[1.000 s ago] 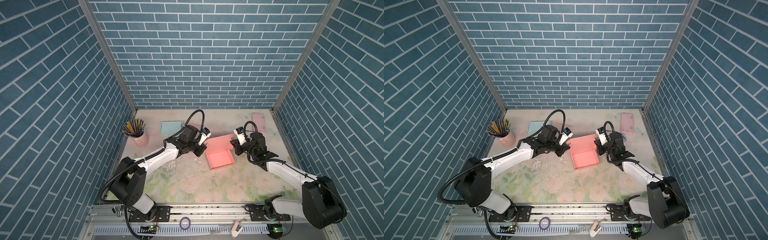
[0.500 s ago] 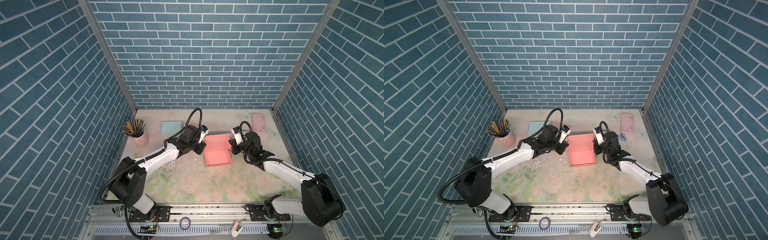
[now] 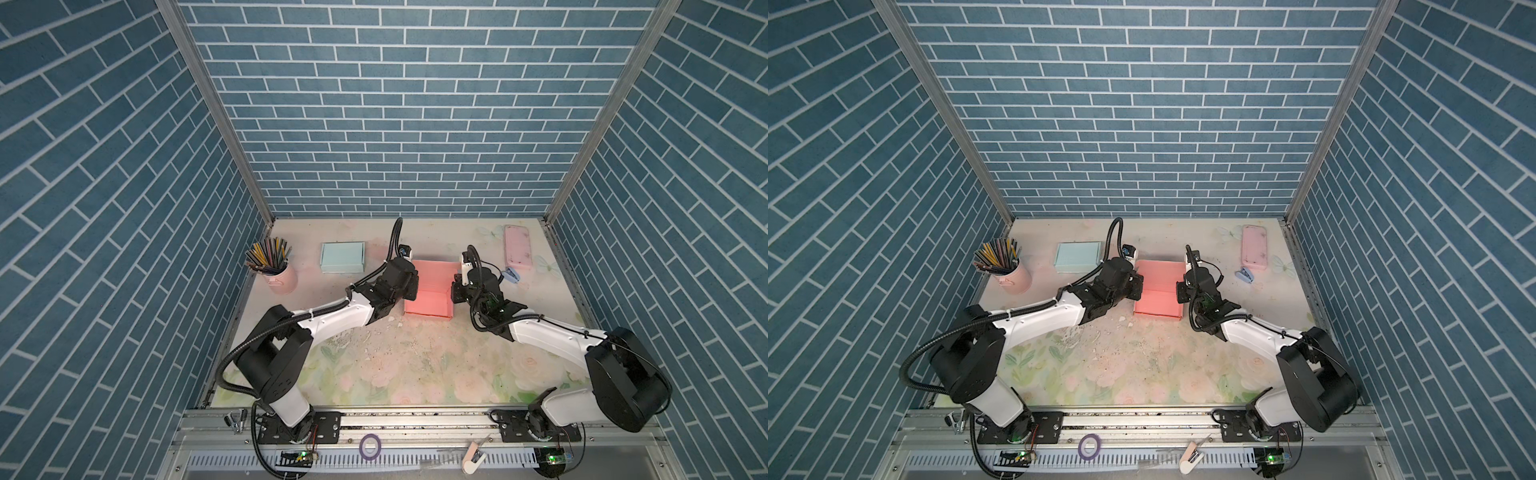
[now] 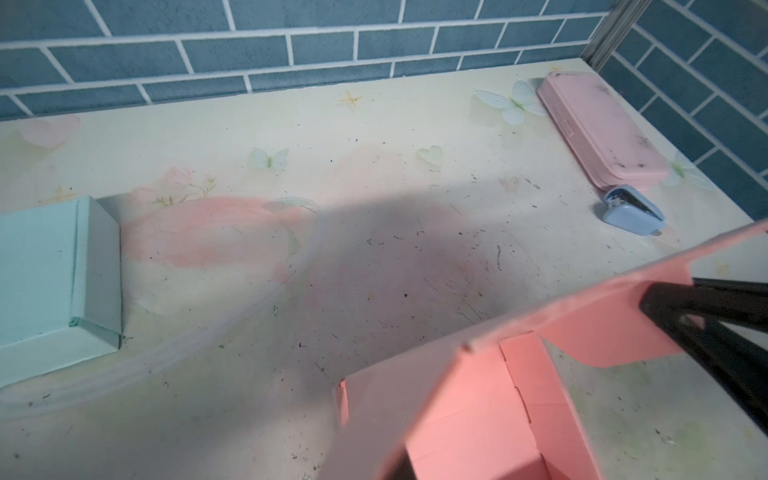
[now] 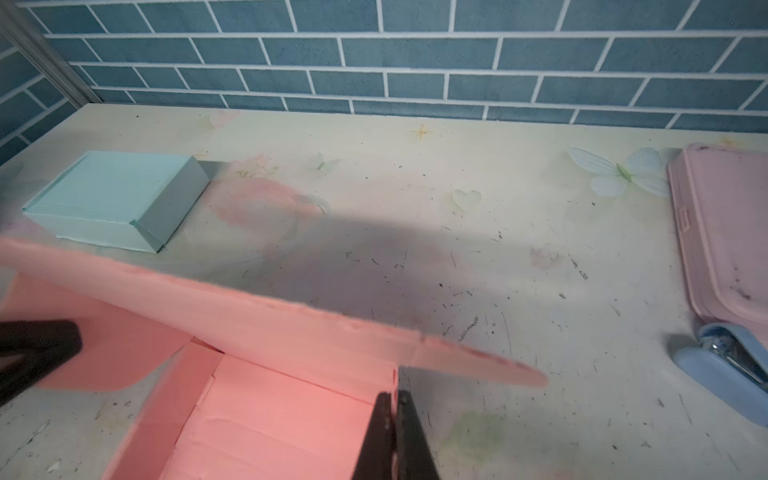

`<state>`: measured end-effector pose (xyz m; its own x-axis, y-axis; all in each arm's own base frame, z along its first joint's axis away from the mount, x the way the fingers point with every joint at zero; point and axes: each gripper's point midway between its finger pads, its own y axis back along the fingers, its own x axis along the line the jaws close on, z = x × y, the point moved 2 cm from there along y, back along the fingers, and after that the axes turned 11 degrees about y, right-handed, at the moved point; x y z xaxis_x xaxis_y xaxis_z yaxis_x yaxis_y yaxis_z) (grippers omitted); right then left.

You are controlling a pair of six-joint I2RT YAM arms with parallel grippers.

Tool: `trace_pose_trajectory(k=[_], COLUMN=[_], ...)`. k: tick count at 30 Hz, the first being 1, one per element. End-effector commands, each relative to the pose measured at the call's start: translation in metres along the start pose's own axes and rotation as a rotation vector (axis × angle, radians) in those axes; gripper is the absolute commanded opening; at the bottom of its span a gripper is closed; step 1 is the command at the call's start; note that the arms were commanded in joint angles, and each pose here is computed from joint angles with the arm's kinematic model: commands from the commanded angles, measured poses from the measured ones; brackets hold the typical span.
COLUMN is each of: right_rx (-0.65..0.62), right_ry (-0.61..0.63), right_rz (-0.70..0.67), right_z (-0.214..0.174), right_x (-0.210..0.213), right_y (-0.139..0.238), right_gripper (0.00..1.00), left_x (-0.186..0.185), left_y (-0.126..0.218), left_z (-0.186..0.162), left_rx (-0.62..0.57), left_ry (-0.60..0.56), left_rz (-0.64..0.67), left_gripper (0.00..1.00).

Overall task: Fold the paper box
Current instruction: 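Swing the pink lid down over the tray with both grippers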

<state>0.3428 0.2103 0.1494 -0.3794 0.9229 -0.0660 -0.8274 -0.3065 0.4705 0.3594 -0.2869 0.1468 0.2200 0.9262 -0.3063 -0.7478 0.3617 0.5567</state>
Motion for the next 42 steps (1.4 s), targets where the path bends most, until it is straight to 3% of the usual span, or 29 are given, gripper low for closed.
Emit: trace_pose_trajectory(k=[1, 13, 31, 42], right_rx=[-0.017, -0.01, 0.015, -0.049], right_ry=[-0.056, -0.053, -0.066, -0.058], right_rz=[-0.011, 0.018, 0.004, 0.019], right_z=[0.005, -0.007, -0.032, -0.037], right_x=[0.005, 0.025, 0.024, 0.016], right_y=[-0.005, -0.004, 0.005, 0.03], right_gripper=[0.07, 0.09, 0.12, 0.22], left_x=[-0.011, -0.007, 0.0, 0.01], left_y=[-0.007, -0.01, -0.01, -0.013], left_z=[0.017, -0.009, -0.063, -0.083], left_rx=[-0.154, -0.287, -0.305, -0.308], left_ry=[0.083, 0.09, 0.083, 0.058], left_rz=[-0.021, 0.007, -0.035, -0.005], left_gripper=[0.05, 0.05, 0.06, 0.06])
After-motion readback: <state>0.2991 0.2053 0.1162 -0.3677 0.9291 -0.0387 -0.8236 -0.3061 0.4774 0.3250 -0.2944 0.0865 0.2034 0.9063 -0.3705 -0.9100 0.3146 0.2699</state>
